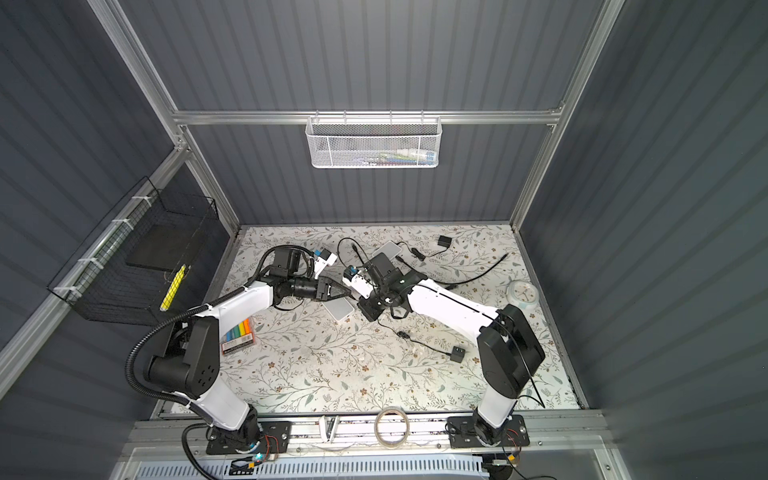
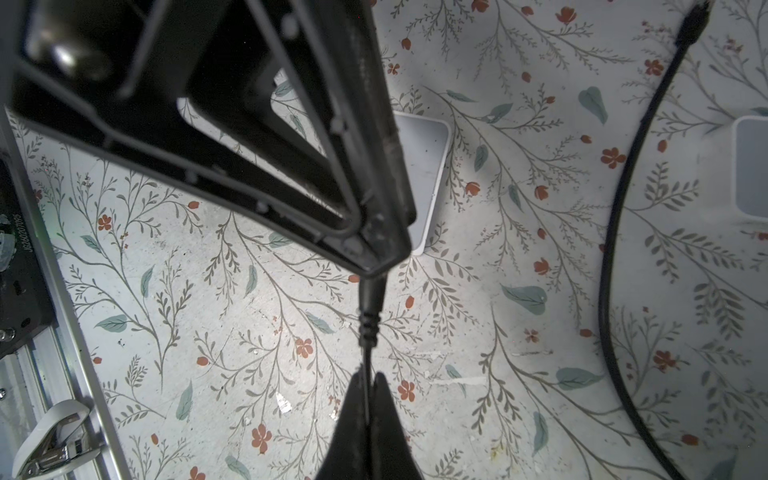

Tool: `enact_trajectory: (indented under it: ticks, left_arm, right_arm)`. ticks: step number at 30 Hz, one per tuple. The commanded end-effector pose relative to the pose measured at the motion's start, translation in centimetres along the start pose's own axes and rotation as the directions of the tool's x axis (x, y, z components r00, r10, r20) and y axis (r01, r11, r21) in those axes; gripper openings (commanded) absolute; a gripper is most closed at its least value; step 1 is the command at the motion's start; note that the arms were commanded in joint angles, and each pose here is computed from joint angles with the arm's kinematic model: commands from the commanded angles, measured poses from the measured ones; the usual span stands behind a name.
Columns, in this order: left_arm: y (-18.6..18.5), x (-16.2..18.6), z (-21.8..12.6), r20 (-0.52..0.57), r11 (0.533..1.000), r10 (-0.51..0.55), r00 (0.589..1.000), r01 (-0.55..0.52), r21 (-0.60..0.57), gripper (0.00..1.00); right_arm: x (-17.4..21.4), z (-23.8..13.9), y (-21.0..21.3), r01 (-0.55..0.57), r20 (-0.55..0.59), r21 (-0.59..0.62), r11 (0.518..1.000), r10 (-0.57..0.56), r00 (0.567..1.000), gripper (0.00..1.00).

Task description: Insert the plug into the switch port

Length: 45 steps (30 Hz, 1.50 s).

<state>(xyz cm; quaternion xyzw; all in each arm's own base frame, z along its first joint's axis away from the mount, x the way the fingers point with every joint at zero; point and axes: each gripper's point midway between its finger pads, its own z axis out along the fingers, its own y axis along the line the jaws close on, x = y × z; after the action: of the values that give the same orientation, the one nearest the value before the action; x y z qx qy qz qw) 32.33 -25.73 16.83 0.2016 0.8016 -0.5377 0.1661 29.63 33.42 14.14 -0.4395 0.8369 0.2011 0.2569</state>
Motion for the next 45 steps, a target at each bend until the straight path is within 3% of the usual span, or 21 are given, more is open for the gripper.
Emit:
enact_trajectory:
  ticks: [1, 12, 15, 18, 24, 30, 45]
  left_arm:
    - [-1.0, 0.0, -0.1, -0.010, 0.999, 0.018, 1.000, -0.018, 0.026, 0.18]
    - [-1.4, -0.2, -0.2, -0.010, 0.999, 0.029, 1.000, -0.028, 0.045, 0.00]
    - [-1.5, -0.1, -0.2, -0.011, 0.998, 0.028, 1.000, -0.027, 0.048, 0.00]
    - [-1.4, -0.1, -0.3, -0.012, 0.999, 0.029, 1.000, -0.028, 0.043, 0.00]
    - [-1.4, 0.1, -0.2, -0.020, 0.998, 0.028, 0.999, -0.027, 0.049, 0.00]
    - [-1.7, 0.0, -0.1, -0.022, 0.997, 0.032, 0.999, -0.031, 0.067, 0.00]
    - [-2.4, 0.6, -0.3, -0.030, 0.995, 0.037, 0.999, -0.034, 0.094, 0.00]
  right_arm:
    - [-0.4, -0.5, 0.1, 0.002, 0.020, 0.005, 1.000, -0.003, 1.000, 0.00]
    - [-0.2, -0.3, -0.1, -0.003, 0.017, 0.016, 1.000, 0.002, 1.000, 0.00]
    - [-0.4, -0.3, -0.3, -0.004, 0.020, 0.024, 1.000, 0.004, 1.000, 0.00]
    - [-0.2, -0.3, -0.5, -0.002, 0.012, 0.034, 0.999, 0.002, 1.000, 0.13]
    - [-0.4, -1.9, 0.1, 0.037, 0.047, 0.021, 0.999, -0.038, 0.998, 0.24]
    - [-1.7, -2.3, 0.7, 0.054, 0.105, -0.005, 0.999, -0.054, 0.993, 0.26]
    - [-3.0, -1.1, 0.6, 0.057, 0.110, -0.028, 0.998, -0.053, 0.993, 0.24]
